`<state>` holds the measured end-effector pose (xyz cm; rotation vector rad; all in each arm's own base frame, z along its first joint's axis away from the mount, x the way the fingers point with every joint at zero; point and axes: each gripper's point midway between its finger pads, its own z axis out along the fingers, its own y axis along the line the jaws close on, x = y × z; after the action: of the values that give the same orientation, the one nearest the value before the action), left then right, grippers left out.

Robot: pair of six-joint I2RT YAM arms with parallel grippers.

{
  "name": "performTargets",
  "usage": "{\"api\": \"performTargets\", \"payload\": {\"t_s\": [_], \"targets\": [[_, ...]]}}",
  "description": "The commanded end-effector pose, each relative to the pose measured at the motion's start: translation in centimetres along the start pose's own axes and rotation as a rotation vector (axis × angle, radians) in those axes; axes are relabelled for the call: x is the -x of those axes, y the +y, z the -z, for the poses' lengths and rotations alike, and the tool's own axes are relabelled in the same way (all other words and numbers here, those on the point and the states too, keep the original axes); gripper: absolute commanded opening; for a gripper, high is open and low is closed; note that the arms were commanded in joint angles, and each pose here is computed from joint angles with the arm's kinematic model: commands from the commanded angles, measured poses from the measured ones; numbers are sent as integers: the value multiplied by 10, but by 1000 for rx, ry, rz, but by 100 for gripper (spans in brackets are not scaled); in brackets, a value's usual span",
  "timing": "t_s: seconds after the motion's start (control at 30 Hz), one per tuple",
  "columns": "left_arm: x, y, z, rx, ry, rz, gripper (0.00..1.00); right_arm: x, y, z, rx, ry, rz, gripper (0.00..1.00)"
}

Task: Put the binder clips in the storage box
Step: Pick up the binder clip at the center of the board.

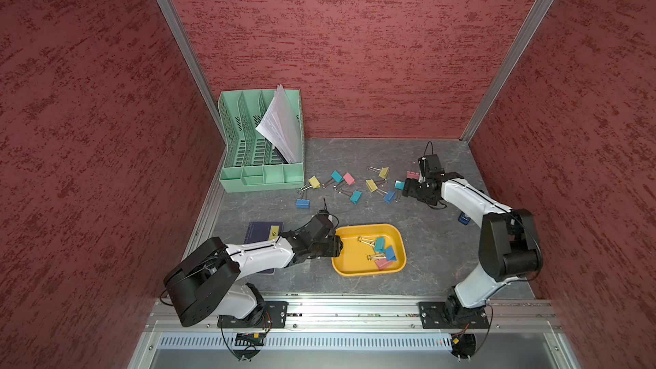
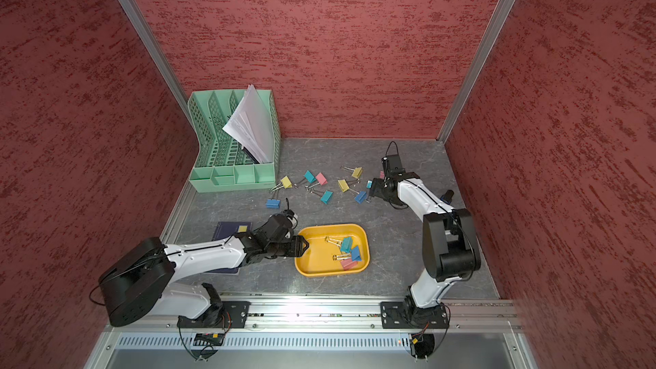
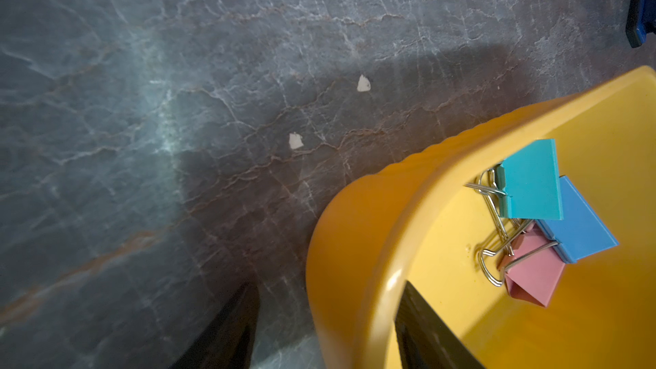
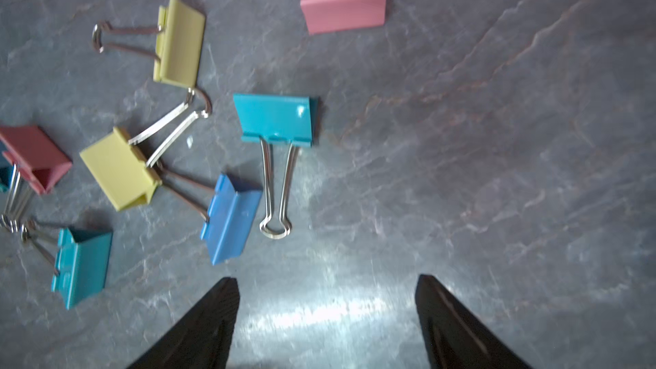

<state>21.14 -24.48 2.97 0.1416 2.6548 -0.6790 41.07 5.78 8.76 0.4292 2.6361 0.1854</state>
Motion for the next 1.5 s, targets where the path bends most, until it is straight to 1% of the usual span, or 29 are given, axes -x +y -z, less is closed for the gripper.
{"api": "performTargets", "payload": {"t_s": [0.0, 0.1, 0.2, 0.43, 0.8, 1.2, 1.47], "targets": [[-16, 23, -5, 75, 57, -2, 65, 51, 12, -9, -20, -106, 21, 86], [-16, 22, -4, 69, 56, 3, 65, 68, 16, -22, -22, -108, 23, 88], [-15, 21, -4, 65, 54, 3, 65, 82, 11, -33, -73, -105, 33, 88], [-16, 21, -6, 67, 63, -2, 65, 99, -3, -47, -131, -115, 47, 88], [-17, 23, -8, 73, 69, 3, 65, 98, -13, -77, -146, -67, 40, 88], [-19, 25, -10, 79, 74, 7, 64, 104, -25, -86, -167, -39, 22, 86], [-19, 26, -10, 79, 76, 9, 64, 98, -26, -92, -151, 4, 17, 79]]}}
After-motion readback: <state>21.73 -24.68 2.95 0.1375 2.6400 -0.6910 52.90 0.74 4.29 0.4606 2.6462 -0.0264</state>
